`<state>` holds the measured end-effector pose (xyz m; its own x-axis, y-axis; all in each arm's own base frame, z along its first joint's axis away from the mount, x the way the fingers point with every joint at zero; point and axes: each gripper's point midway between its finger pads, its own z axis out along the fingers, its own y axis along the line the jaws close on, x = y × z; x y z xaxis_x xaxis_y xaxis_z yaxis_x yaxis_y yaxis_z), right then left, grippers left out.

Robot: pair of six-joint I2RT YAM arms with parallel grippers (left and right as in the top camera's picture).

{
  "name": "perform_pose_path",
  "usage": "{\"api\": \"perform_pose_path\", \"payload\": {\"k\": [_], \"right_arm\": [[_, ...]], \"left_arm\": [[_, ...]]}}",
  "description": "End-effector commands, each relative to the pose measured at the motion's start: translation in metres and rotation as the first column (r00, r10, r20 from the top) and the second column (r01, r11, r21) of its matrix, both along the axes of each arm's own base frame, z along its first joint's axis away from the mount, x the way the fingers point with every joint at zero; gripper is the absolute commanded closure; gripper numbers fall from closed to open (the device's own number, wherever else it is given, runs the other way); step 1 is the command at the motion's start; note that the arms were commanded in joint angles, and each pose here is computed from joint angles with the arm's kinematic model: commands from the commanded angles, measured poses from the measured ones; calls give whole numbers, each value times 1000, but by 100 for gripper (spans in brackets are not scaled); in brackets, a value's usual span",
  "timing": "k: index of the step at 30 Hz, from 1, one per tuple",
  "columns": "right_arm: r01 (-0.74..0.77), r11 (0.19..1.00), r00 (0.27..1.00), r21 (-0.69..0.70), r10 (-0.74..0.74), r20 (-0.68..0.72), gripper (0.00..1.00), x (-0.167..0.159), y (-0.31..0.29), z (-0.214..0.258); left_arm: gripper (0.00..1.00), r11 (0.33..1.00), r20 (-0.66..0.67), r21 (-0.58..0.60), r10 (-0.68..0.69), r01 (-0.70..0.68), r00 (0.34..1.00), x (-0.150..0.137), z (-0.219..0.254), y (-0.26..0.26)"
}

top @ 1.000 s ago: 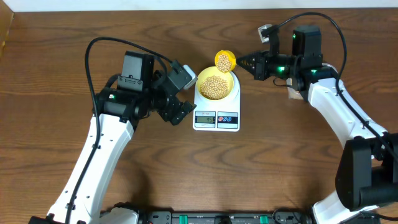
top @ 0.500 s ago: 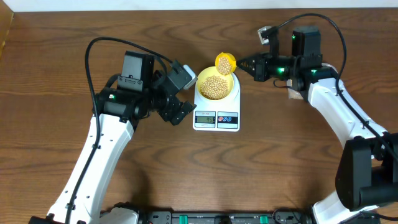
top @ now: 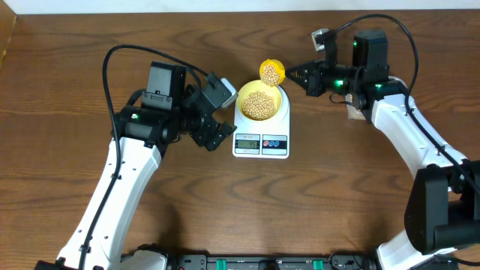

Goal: Scoop item into bowl and weigh 50g on scale
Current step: 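Tilt the scoop over the yellow bowl to pour soybeans in, then hold the yellow scoop tilted over the bowl, trickling soybeans in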

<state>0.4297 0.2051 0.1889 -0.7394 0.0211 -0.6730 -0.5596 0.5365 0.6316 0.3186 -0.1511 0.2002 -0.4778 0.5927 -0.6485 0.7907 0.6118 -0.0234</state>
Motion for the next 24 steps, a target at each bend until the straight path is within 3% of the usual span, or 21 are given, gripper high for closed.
{"api": "perform_pose_path", "payload": {"k": [1,24], "right_arm": [[-30,1000,1000,-7,30,8,99,-6,7,0],[-13,1000,1000,11,13,-19,99,-5,7,2]], "left_arm": [[12,1000,-1,11,0,0,1000,-2,-4,3],[12,1000,-1,10,1,-1,1000,-2,-4,3]]}}
